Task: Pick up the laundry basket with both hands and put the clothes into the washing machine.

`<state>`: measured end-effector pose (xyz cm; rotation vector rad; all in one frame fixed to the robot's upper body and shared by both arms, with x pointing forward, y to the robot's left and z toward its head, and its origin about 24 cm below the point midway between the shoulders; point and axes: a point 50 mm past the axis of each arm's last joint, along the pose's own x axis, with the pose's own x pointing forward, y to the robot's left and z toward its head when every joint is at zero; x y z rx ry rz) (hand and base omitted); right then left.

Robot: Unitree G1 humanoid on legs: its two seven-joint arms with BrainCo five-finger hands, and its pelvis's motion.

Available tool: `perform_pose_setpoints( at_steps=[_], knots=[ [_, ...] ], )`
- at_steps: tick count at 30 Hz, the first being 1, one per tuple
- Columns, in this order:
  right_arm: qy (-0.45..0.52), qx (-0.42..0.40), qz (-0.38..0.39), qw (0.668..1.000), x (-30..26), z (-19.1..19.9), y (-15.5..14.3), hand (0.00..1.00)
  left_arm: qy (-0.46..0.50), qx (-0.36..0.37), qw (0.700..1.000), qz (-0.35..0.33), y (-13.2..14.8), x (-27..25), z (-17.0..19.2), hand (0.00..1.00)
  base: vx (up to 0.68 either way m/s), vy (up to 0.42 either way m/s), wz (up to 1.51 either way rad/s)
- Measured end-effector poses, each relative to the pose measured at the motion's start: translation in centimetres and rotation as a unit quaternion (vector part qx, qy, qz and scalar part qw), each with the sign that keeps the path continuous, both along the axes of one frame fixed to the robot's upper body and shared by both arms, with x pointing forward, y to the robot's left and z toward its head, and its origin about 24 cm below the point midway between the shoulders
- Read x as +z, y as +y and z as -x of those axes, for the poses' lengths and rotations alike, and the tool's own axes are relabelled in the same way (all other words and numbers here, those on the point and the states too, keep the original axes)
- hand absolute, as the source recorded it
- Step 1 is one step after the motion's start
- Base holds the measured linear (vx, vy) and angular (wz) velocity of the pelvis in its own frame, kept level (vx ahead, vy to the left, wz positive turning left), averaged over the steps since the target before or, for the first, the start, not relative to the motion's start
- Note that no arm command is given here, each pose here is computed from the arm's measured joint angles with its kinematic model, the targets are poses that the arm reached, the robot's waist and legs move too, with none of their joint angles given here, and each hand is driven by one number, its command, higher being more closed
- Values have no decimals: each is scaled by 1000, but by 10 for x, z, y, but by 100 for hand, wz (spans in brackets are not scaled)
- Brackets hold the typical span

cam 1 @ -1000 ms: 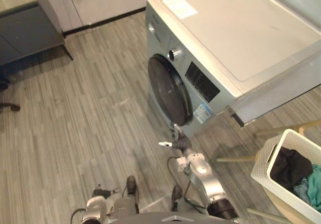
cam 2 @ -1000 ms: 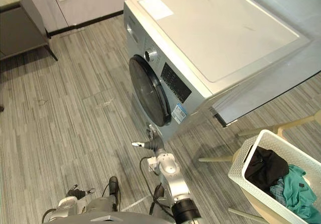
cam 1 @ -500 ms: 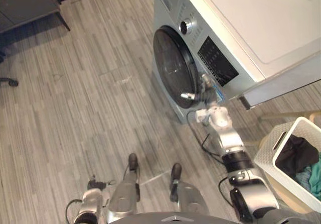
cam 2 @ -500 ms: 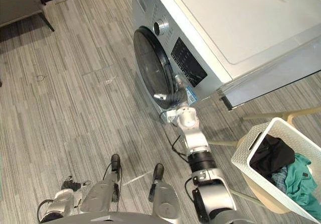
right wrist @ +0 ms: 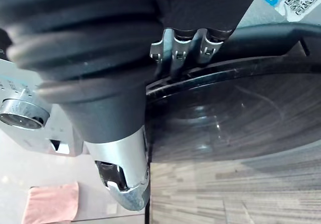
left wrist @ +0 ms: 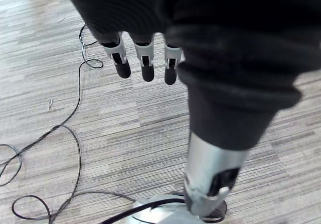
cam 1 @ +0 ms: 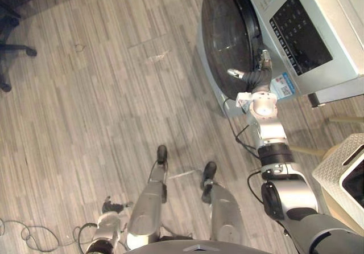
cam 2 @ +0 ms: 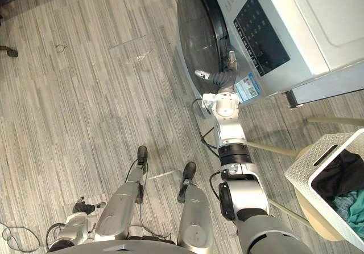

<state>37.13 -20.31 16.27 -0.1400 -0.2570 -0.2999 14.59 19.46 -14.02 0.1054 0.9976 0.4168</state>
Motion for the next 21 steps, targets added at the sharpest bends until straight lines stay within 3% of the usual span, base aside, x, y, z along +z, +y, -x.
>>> perform_pose_setpoints(
  at_steps=[3, 7, 9, 11, 14, 17, 21],
  knots=[
    [33, 3, 7, 999, -25, 6, 5, 0, -12, 3, 1000, 4, -1, 2, -4, 0, -45, -55, 13],
    [89, 108, 50, 989, -69, 29, 56, 0, -9, 21, 1000, 8, 1, 2, -2, 0, 22, -67, -11],
    [166, 209, 62, 962, -109, 51, 94, 0, -2, 38, 999, 10, 4, 1, 1, 0, 107, -85, -10],
    [256, 319, 36, 912, -158, 95, 139, 0, 3, 52, 999, 10, 8, 0, 3, 0, 144, -92, -2],
    [282, 389, -30, 877, -173, 129, 170, 0, 10, 62, 998, 9, 13, -1, 6, 0, 114, -61, -2],
    [259, 402, -57, 876, -165, 135, 169, 0, 16, 59, 998, 9, 14, -2, 11, 0, 40, -5, -13],
    [231, 334, -77, 911, -157, 126, 131, 0, 9, 17, 1000, 5, 7, 0, 4, 0, -51, 20, -24]
  ],
)
